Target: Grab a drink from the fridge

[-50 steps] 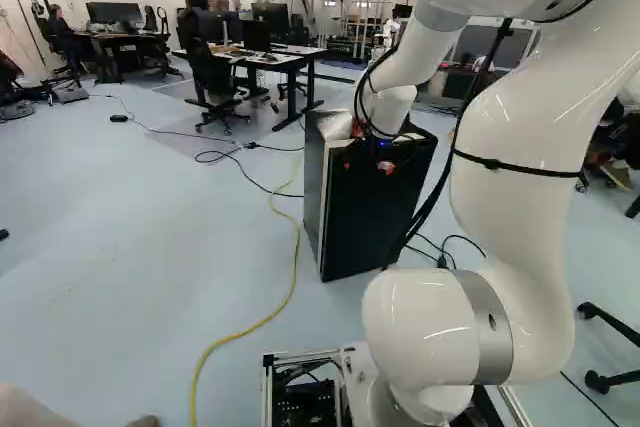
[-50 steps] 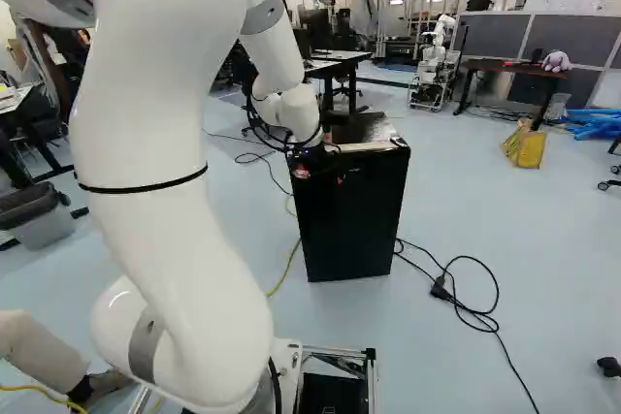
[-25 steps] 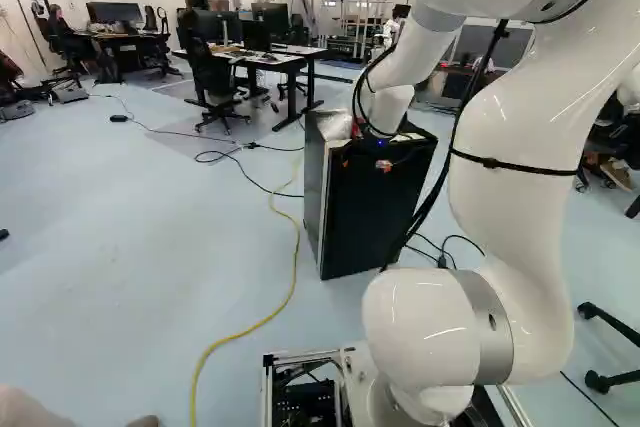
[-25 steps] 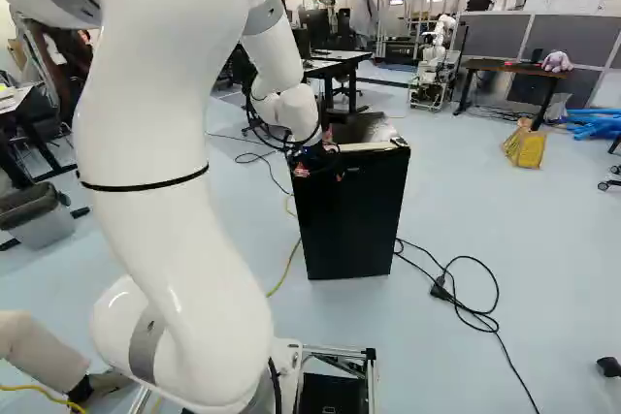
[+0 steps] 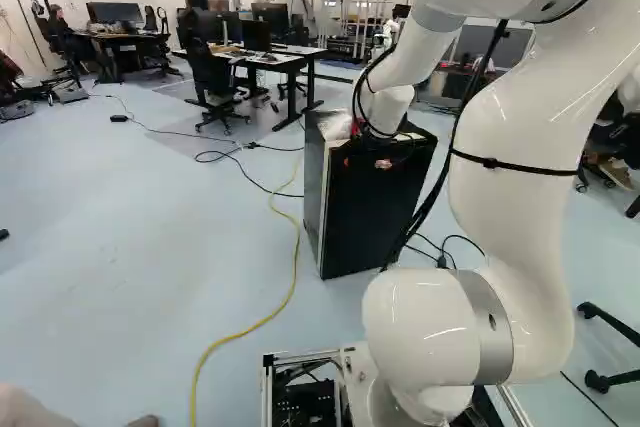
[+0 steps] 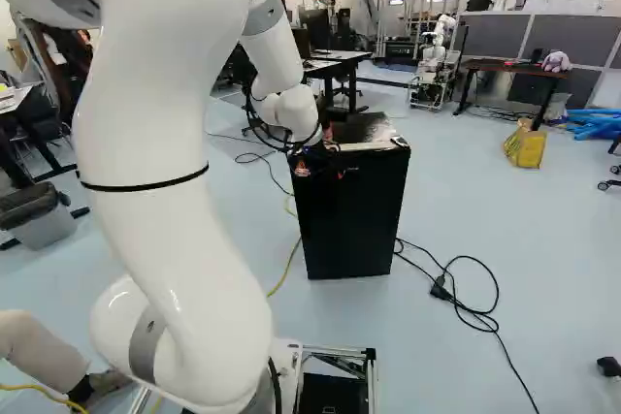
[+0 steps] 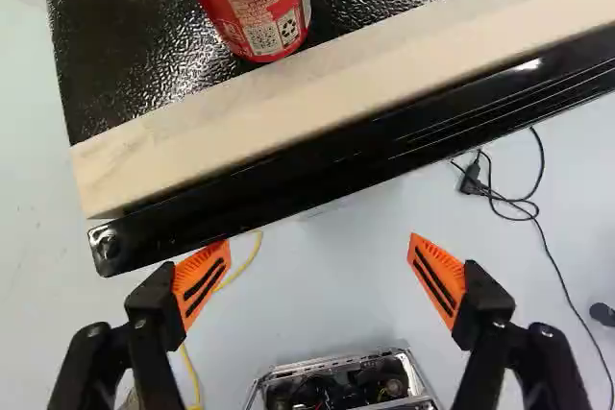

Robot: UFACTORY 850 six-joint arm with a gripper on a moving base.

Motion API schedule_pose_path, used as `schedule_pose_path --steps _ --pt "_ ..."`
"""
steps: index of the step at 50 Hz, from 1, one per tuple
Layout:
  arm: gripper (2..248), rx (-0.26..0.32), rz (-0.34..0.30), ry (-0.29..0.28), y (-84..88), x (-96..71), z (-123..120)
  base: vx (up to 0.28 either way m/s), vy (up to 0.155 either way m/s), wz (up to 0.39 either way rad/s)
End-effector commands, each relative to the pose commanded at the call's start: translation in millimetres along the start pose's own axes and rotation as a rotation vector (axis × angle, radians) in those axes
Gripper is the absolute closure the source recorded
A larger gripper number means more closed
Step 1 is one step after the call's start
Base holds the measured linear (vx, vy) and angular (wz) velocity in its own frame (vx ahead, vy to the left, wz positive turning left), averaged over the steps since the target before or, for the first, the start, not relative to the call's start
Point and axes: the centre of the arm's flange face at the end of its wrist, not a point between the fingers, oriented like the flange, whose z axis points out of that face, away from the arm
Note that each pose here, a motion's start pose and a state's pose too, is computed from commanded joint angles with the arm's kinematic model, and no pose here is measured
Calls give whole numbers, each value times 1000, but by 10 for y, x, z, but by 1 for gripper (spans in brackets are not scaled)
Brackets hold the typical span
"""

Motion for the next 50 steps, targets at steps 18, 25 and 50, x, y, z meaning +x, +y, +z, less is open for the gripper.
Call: schedule_pose_path --steps 18,25,50 --pt "3 4 -10 -15 -33 -279 -152 0 0 0" --pt "3 7 -16 -20 -51 -407 -220 0 0 0" --pt "3 19 -39 37 -112 -813 -462 0 0 0"
